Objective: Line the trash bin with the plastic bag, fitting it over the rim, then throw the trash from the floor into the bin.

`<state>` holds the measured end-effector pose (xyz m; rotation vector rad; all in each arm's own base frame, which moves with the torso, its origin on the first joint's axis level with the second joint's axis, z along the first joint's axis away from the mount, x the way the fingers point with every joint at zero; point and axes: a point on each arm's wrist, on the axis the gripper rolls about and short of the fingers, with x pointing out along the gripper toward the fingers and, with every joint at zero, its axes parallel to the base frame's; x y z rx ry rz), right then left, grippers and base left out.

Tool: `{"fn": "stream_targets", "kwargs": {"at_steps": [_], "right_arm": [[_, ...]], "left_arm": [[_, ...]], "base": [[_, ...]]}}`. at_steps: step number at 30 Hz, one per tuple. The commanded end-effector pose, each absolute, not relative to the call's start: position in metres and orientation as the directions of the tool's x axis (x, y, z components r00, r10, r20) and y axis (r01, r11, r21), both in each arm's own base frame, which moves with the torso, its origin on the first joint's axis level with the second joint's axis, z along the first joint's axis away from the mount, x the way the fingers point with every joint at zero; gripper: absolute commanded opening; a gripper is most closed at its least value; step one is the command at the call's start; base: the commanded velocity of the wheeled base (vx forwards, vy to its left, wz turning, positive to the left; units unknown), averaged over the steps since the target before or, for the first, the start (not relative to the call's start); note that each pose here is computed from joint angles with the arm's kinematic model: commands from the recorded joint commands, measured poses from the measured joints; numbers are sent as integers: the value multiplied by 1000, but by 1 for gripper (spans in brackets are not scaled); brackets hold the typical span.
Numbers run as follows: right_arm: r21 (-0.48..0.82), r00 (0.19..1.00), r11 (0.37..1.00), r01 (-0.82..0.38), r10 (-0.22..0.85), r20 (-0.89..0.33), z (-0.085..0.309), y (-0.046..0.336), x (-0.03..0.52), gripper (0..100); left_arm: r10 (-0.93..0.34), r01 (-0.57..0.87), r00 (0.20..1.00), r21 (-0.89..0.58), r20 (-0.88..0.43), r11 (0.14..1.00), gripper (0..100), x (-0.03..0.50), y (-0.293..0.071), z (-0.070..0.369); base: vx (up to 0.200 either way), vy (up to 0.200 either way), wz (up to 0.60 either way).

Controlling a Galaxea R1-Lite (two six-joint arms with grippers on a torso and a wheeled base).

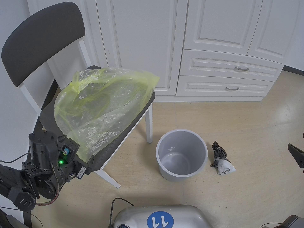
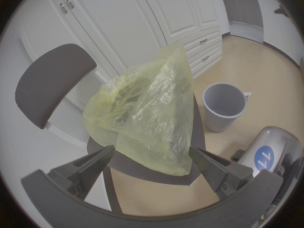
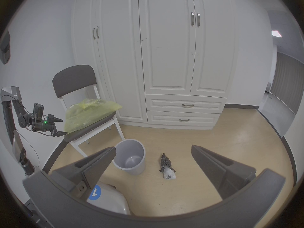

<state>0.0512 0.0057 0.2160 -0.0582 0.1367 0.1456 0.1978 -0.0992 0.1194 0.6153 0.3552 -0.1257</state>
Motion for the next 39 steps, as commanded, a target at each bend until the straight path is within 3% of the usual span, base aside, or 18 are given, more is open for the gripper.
{"fn": "stream_targets", "kwargs": {"at_steps": [1, 12, 22, 24, 30, 39], "right_arm": [[-48, 980, 988, -149, 141, -137, 216, 6, 51, 100], [-48, 980, 988, -149, 141, -140, 216, 6, 52, 100], [-48, 980, 988, -149, 141, -142, 216, 6, 52, 100], [-48, 980, 988, -149, 141, -139, 216, 6, 52, 100], [-48, 980, 988, -149, 141, -140, 216, 6, 52, 100], [-49, 981, 988, -149, 141, -133, 217, 6, 50, 100]], "left_arm": [[-15, 247, 925, 572, -379, 782, 100, 191, -98, 111], [-2, 259, 915, 585, -403, 768, 100, 190, -96, 105], [58, 169, 939, 600, -340, 782, 100, 209, -87, 106], [98, 59, 970, 603, -224, 795, 100, 215, -75, 121], [135, -80, 989, 557, -59, 827, 100, 204, -57, 150], [155, -102, 987, 551, -50, 828, 100, 205, -49, 153]], "base": [[0, 0, 0], [0, 0, 0], [0, 0, 0], [0, 0, 0], [0, 0, 0], [0, 0, 0]]}}
